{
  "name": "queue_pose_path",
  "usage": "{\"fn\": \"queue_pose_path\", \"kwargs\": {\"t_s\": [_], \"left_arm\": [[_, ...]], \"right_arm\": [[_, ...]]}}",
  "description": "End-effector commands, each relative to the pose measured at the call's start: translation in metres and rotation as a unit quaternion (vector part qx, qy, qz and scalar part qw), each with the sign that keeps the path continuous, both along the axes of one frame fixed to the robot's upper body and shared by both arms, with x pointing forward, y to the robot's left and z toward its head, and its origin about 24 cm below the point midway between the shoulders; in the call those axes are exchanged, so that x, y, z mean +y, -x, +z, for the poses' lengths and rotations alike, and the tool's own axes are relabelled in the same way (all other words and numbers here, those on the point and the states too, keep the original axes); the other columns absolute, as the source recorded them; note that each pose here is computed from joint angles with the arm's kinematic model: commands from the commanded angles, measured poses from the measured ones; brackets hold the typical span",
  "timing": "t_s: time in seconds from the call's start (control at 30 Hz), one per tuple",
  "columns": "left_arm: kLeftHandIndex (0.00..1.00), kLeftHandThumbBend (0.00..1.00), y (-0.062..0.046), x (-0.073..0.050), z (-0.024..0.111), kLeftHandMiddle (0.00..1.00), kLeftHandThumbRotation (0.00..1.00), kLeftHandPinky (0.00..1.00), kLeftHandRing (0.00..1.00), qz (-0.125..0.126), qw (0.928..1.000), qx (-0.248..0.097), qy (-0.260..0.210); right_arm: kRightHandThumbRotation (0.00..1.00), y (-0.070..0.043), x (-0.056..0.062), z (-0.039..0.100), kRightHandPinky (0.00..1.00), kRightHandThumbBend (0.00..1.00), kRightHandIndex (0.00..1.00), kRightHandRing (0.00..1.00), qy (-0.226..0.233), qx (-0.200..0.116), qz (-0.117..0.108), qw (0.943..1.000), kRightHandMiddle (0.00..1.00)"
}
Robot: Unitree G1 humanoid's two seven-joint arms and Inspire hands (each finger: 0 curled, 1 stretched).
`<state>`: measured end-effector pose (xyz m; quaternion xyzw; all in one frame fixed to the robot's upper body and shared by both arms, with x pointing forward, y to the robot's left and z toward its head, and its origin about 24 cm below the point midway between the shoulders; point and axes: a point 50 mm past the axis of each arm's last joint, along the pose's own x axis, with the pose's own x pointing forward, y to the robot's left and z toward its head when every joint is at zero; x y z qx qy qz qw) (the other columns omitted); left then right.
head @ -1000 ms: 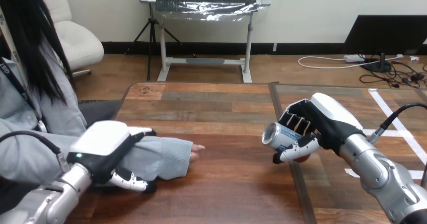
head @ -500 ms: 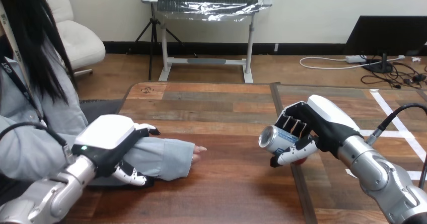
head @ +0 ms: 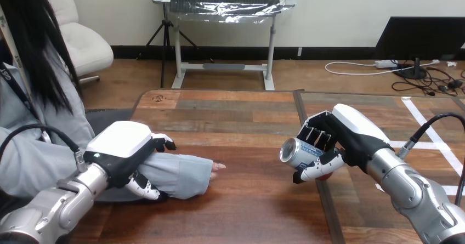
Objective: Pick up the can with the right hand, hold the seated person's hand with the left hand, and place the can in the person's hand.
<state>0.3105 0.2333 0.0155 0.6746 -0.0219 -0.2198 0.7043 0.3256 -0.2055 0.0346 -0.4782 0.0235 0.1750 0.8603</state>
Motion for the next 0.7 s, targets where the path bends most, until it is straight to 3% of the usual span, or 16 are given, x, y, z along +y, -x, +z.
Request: {"fn": "queue_pose_path", "kwargs": {"t_s": [0.0,0.5,0.67], "left_arm": [[0.77,1.0,-0.007,-0.005,0.0,0.75,0.24,0.66,0.71,-0.003,0.9998,0.01,-0.018],[0.75,1.0,-0.005,-0.008,-0.009,0.71,0.2,0.62,0.66,0.0,0.9995,0.021,-0.025],[0.73,1.0,-0.005,-0.009,-0.012,0.68,0.18,0.6,0.63,0.001,0.9994,0.022,-0.026]], "right_arm": [[0.0,-0.012,0.0,0.034,0.45,0.86,0.47,0.45,-0.003,-0.061,0.007,0.9981,0.5],[0.0,-0.011,0.001,0.035,0.42,0.85,0.47,0.44,-0.003,-0.055,0.009,0.9984,0.49],[0.0,-0.011,0.001,0.035,0.46,0.85,0.47,0.45,0.0,-0.057,0.012,0.9983,0.49]]}}
